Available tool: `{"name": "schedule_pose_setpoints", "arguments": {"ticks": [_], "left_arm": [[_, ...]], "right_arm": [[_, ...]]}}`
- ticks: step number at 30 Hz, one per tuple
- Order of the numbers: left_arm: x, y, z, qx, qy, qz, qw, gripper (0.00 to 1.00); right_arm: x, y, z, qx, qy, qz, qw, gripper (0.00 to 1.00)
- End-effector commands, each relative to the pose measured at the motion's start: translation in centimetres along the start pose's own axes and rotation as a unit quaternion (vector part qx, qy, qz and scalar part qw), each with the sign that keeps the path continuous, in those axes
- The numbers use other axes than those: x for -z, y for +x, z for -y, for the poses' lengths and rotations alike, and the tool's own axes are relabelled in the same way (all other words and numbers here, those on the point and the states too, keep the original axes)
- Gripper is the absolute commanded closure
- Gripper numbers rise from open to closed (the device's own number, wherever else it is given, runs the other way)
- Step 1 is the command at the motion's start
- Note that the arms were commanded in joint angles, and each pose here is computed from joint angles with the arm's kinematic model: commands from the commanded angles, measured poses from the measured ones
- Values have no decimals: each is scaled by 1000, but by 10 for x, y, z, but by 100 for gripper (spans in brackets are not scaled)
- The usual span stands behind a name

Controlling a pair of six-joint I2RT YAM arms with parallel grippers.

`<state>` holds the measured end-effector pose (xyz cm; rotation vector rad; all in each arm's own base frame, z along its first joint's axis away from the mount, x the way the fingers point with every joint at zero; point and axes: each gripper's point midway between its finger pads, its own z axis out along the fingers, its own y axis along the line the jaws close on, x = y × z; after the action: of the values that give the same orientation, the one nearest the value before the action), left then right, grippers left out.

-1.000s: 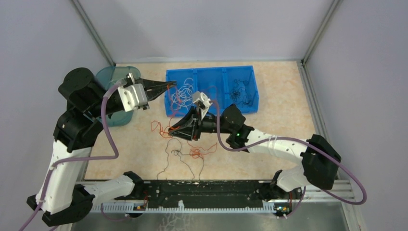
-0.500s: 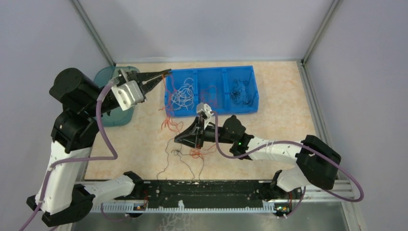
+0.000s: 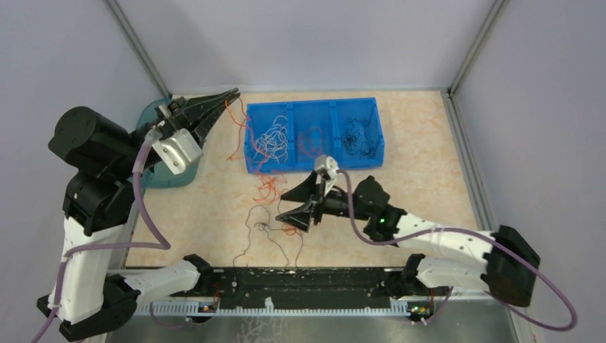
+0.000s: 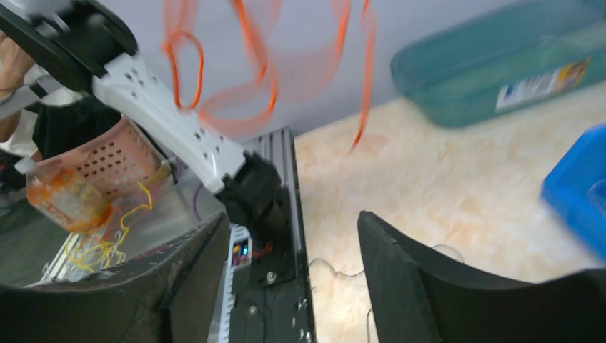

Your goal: Untangle the cables

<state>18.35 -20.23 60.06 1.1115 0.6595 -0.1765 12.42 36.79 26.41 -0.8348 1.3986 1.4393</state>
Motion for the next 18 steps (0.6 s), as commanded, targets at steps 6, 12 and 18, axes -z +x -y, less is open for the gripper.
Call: {"name": "schedule_pose_setpoints", "arguments": {"ticks": [6,12,18], "left_arm": [[7,29,43,-13,77,-34,996,100],[8,33,53,-3,93,-33,995,100],[8,31,57,8,99,-28,995,100]], "right_arm": [[33,-103,-51,109,-37,32,993,17],[17,-136,-66,116,-80,85,986,14],[-13,-156,-66,94,-132,116,980,15]]}}
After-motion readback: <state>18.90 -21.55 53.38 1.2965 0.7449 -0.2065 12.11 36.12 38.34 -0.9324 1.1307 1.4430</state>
